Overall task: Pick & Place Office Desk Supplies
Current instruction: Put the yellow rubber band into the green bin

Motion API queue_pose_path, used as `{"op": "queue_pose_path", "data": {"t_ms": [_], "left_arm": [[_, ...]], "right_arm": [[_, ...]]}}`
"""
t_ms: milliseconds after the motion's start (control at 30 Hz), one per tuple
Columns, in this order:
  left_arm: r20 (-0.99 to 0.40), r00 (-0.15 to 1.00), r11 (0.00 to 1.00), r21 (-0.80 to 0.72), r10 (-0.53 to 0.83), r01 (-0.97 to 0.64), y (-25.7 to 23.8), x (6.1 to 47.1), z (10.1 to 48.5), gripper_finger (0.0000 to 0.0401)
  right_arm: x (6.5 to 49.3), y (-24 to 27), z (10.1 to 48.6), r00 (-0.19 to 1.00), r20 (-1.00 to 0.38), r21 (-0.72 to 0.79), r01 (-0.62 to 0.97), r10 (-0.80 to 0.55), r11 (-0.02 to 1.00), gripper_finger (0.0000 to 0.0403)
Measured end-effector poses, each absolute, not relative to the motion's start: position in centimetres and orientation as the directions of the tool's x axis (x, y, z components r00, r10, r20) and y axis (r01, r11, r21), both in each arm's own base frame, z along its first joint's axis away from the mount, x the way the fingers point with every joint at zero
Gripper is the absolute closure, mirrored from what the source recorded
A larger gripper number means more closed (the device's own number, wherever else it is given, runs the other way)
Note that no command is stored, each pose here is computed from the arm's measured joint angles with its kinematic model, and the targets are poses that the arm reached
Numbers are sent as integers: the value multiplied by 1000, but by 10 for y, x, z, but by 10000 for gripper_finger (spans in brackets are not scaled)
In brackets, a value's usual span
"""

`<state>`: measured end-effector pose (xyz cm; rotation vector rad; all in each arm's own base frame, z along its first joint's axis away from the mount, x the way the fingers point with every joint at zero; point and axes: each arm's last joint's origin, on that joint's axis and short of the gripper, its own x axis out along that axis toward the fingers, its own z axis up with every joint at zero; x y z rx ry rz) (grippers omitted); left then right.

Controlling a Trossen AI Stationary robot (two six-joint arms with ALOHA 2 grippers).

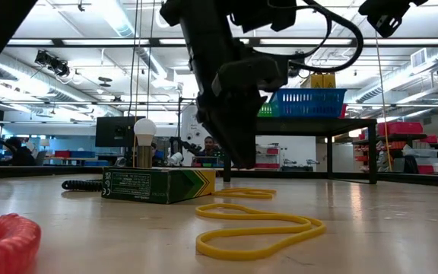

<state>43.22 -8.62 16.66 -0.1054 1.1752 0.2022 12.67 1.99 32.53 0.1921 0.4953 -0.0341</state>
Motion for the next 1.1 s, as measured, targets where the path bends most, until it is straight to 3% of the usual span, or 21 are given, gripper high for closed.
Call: {"op": "queue_pose_path", "data": {"t_ms": [133,467,667,867,1100], "left_arm": [[-917,377,975,52,132,-217,-83,433,167,232],[-931,364,988,-17,40,-152,-78,440,154,234],[-947,314,985,19,73,-171,-77,437,143,238],[-948,315,989,-5,43,-148,-78,438,141,276],[-948,313,988,14,62,-152,-76,438,141,348]], "right_arm": [[127,20,325,880,-475,175,79,14,981,394],[127,20,326,885,-466,175,81,10,981,394],[128,20,328,892,-452,174,80,7,982,394],[128,19,328,896,-443,160,96,-15,982,394],[128,18,328,897,-440,146,117,-41,982,394]]}}
